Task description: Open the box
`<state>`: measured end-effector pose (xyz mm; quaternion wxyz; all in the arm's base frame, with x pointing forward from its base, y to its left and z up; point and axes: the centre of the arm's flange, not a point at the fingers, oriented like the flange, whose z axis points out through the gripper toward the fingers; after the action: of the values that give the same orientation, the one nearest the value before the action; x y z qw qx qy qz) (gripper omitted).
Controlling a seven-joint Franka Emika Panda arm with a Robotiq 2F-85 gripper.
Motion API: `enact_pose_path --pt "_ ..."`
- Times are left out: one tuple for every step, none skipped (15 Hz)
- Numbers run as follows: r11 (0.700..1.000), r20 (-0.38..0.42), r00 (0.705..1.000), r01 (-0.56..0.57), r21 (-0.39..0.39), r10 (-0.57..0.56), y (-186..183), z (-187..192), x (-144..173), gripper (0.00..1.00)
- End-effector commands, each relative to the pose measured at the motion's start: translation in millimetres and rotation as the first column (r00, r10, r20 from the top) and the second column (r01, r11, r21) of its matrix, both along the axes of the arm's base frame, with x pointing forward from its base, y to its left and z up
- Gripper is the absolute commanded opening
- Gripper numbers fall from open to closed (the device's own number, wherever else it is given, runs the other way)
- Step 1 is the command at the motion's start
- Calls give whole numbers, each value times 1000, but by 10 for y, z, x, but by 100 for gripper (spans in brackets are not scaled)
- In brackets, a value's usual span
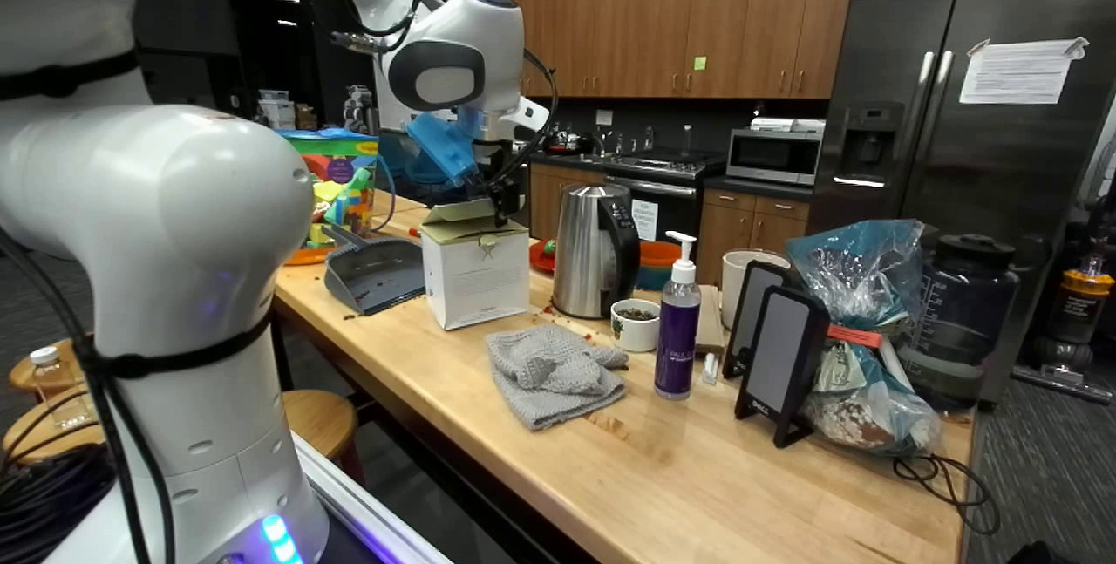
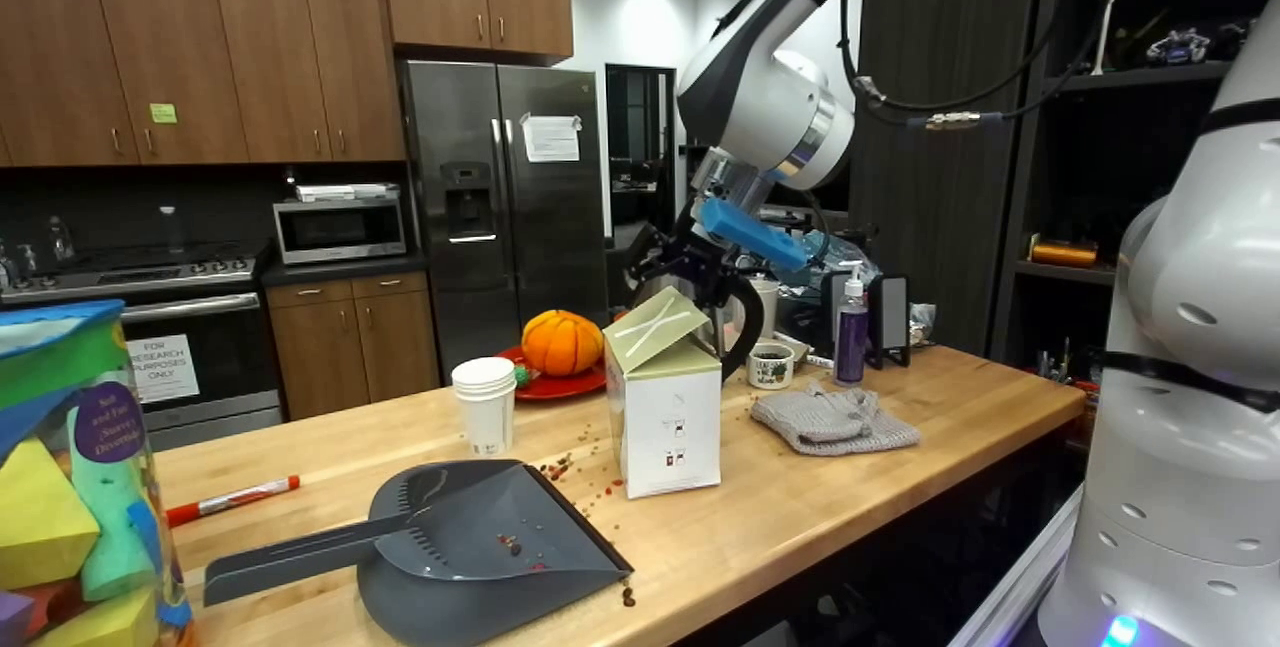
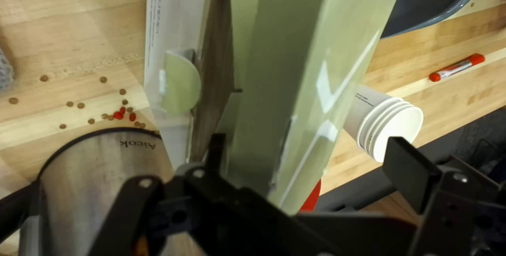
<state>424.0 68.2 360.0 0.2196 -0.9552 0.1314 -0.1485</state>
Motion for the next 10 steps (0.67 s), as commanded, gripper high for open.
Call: enact_pose_path --pt "1000 36 999 -20 -4 20 30 66 -39 100" --pt "1000 41 999 -29 -10 29 61 99 -53 100" --pt "999 47 998 -37 -15 37 91 125 -62 100" --pt "999 52 998 -45 -21 46 127 155 -75 100" --pt "998 60 996 -57 -32 59 182 205 -97 100" --pt "997 68 995 -71 -42 74 229 245 -109 100" --pt "995 79 993 -86 -54 90 289 299 -128 100" --pt "993 89 990 -101 -66 107 337 346 -132 100" --pt "990 98 987 -117 -82 124 403 398 -146 100" --pt "986 107 984 -131 -100 141 451 446 -152 100"
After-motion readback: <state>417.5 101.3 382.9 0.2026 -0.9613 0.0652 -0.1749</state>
